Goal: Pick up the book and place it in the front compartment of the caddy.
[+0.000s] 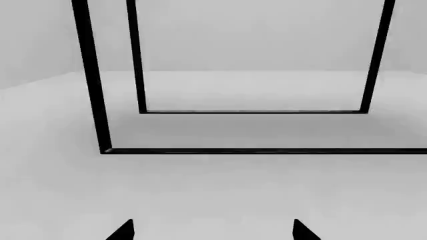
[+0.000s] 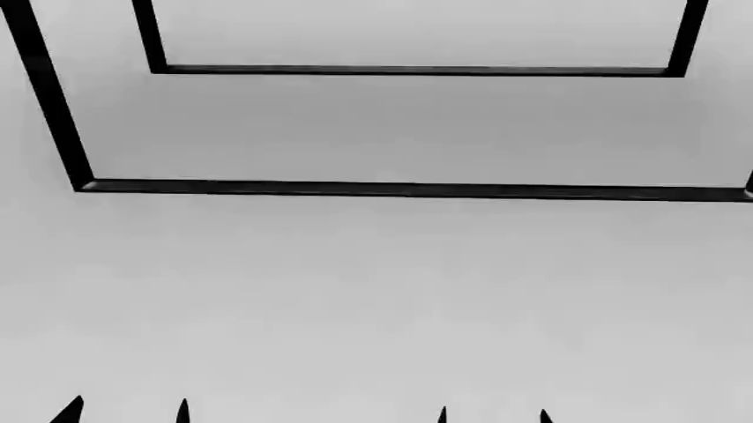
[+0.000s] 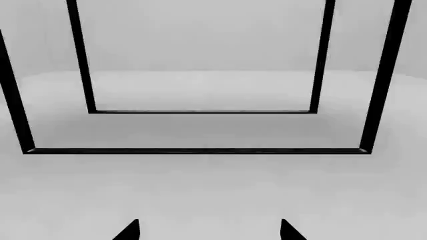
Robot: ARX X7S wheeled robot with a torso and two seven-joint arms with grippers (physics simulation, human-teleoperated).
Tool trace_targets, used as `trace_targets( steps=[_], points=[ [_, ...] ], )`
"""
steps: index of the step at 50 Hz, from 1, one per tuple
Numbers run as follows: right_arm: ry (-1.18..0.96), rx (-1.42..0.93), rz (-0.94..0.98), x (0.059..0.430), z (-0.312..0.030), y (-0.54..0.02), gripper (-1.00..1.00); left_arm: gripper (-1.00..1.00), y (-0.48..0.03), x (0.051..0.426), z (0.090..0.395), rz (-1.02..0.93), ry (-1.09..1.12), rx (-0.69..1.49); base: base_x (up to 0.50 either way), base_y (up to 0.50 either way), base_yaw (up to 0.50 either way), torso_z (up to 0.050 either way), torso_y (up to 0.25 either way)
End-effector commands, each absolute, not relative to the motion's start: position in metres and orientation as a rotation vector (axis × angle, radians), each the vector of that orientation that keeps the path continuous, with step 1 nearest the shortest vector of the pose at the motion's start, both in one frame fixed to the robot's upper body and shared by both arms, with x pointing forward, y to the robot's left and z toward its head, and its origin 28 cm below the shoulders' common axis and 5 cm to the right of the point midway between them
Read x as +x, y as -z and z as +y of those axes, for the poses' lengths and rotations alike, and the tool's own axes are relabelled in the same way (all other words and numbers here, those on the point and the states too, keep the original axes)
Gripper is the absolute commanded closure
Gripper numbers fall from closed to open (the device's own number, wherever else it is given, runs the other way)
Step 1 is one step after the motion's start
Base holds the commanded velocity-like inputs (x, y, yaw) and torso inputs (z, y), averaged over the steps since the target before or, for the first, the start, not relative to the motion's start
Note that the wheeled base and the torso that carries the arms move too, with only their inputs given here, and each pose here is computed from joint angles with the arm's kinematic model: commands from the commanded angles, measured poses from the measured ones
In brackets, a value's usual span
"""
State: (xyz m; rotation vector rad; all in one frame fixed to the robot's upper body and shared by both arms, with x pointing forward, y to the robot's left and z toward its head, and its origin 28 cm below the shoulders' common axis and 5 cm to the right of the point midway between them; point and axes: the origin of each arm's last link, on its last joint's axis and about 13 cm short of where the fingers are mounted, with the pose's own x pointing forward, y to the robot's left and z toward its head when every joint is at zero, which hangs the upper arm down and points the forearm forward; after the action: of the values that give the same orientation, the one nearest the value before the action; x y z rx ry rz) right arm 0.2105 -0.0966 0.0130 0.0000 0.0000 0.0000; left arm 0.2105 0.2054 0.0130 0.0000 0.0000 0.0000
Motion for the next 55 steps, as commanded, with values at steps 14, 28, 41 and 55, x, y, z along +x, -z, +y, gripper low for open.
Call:
trace_targets(
  steps=[14, 28, 41, 55],
  points=[
    [-0.006, 0.0, 0.0, 0.211, -0.096, -0.014, -1.0, -1.0, -0.016, 0.21, 0.206, -0.002, -0.039, 0.007, 0.0, 0.0, 0.0, 0.0, 0.0],
    [0.022, 0.006, -0.052, 0.215, -0.101, -0.03, -1.0, -1.0, -0.031, 0.209, 0.211, -0.051, -0.035, -0.05, 0.0, 0.0, 0.0, 0.0, 0.0],
    [0.013, -0.044, -0.17, 0.218, -0.105, -0.094, -1.0, -1.0, -0.086, 0.207, 0.215, -0.158, -0.054, -0.028, 0.0, 0.0, 0.0, 0.0, 0.0],
    [0.038, -0.083, -0.289, 0.188, -0.105, -0.155, -1.0, -1.0, -0.163, 0.195, 0.211, -0.282, -0.059, -0.029, 0.0, 0.0, 0.0, 0.0, 0.0]
  ],
)
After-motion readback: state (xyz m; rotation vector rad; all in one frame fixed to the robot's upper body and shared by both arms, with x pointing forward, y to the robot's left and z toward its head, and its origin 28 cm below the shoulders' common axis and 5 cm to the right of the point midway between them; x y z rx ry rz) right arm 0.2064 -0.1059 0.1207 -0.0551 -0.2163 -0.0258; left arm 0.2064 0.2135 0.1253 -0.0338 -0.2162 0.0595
